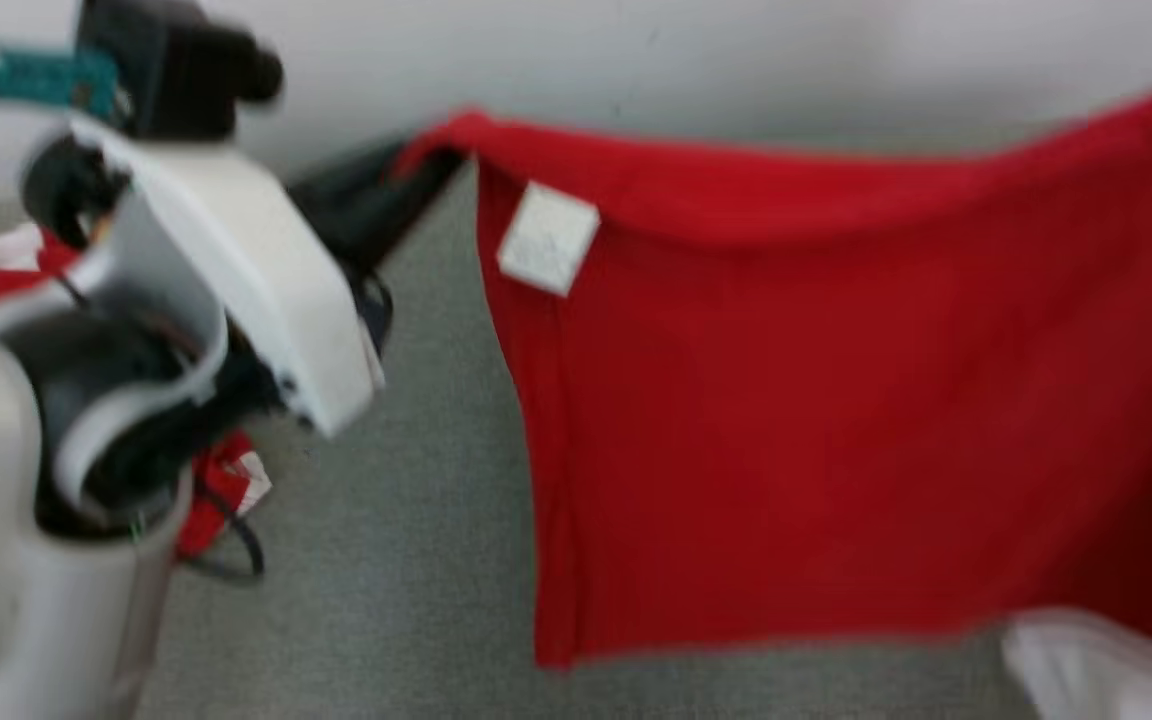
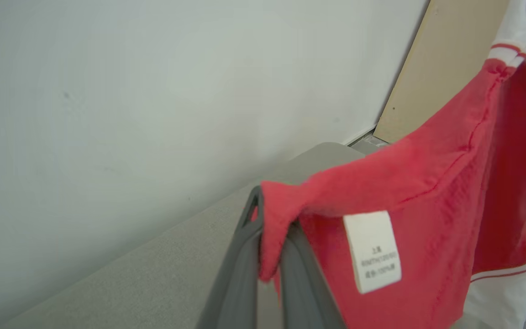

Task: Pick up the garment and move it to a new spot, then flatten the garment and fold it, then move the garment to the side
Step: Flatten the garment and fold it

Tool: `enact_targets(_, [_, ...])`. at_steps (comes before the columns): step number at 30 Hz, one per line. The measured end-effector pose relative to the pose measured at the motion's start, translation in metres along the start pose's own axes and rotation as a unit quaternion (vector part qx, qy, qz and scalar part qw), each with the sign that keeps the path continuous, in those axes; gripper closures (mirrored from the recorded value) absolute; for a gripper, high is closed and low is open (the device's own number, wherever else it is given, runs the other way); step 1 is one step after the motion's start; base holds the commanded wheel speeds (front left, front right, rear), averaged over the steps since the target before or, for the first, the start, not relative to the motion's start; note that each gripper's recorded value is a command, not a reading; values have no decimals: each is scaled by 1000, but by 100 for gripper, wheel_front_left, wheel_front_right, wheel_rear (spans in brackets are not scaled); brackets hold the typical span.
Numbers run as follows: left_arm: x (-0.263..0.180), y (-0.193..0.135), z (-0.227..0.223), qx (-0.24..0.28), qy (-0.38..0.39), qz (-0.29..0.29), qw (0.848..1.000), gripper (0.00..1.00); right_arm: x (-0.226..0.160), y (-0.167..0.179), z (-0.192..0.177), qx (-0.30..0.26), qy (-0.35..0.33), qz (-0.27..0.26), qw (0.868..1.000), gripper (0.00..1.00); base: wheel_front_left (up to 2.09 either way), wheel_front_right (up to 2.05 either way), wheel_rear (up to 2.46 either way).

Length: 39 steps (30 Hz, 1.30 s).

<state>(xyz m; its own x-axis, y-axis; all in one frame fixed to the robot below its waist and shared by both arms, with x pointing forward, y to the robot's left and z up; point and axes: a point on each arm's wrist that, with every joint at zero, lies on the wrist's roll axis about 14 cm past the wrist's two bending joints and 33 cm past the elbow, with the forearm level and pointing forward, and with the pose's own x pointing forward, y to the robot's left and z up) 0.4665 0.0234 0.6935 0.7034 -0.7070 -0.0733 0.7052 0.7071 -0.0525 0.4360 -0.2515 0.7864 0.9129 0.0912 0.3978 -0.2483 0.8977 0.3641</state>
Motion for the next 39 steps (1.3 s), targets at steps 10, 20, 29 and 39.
enact_targets(10, [106,136,23,85,-84,149,982,100,128,-34,-73,46,0,-17,999,100,0,0,0])
enact_targets(20, [136,136,-92,73,-85,128,985,100,85,-75,-188,84,79,-70,991,100,0,0,0])
enact_targets(29, [40,71,-225,-8,20,113,993,100,-94,-99,-244,124,186,-183,958,100,0,0,0])
enact_targets(39, [-49,-25,-269,-56,87,97,990,100,-209,-84,-240,136,254,-230,930,100,0,0,0])
